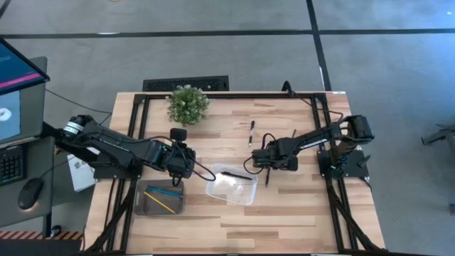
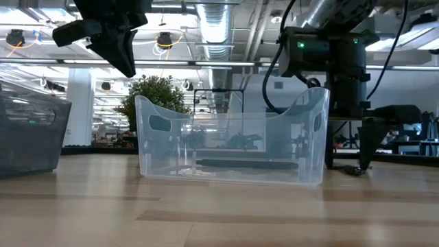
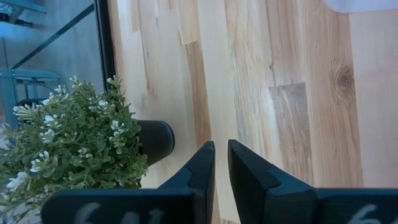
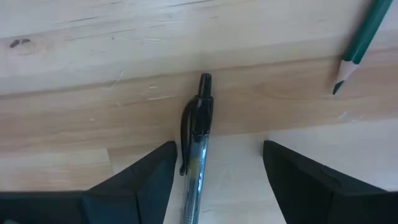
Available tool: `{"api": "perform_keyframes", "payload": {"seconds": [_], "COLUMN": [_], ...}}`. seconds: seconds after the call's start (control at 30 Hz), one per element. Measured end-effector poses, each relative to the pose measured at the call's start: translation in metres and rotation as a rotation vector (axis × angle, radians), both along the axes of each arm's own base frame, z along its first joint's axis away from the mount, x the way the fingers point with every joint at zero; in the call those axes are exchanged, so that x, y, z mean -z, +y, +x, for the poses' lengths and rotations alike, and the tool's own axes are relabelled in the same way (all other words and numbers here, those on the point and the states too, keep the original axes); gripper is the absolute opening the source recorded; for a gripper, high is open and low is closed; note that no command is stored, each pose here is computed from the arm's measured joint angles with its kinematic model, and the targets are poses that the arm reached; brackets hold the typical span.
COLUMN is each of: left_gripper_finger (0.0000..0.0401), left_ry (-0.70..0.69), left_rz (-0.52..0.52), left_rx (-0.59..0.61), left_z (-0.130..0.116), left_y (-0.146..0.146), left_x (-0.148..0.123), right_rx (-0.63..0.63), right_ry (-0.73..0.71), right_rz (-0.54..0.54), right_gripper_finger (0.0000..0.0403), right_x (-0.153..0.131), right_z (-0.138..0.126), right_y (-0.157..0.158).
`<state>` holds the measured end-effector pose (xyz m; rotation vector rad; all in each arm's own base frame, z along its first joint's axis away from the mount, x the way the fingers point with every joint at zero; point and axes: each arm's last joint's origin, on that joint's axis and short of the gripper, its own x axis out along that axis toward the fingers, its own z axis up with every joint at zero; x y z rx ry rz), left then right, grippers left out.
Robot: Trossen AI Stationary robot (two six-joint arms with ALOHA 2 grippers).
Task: Sort pens & pencils
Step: Put the bottom black pen into the transparent bin
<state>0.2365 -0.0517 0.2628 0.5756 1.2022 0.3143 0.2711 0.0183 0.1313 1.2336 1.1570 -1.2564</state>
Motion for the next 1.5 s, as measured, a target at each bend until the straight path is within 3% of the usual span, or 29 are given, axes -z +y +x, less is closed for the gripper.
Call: {"api": "perform_keyframes", "payload": {"seconds": [0.57,1.5], "left_gripper_finger": [0.0036,0.0036], "left_ry": [0.0,-0.004], "left_rz": [0.001,-0.002], "left_rx": [0.0,-0.005], "left_z": [0.0,0.0001], "left_y": [0.0,0.0], "left_x": [0.0,0.0], "right_rx": [-0.013,-0.051], "right_ry": [-0.001,-0.002], "right_rz": [-0.015,0.003], "right_gripper_finger": [0.0259,0.0085], "right_x": [0.0003,0.0012], "right_z": [0.0,0.0007], "right_y": [-0.0006,-0.0002]}}
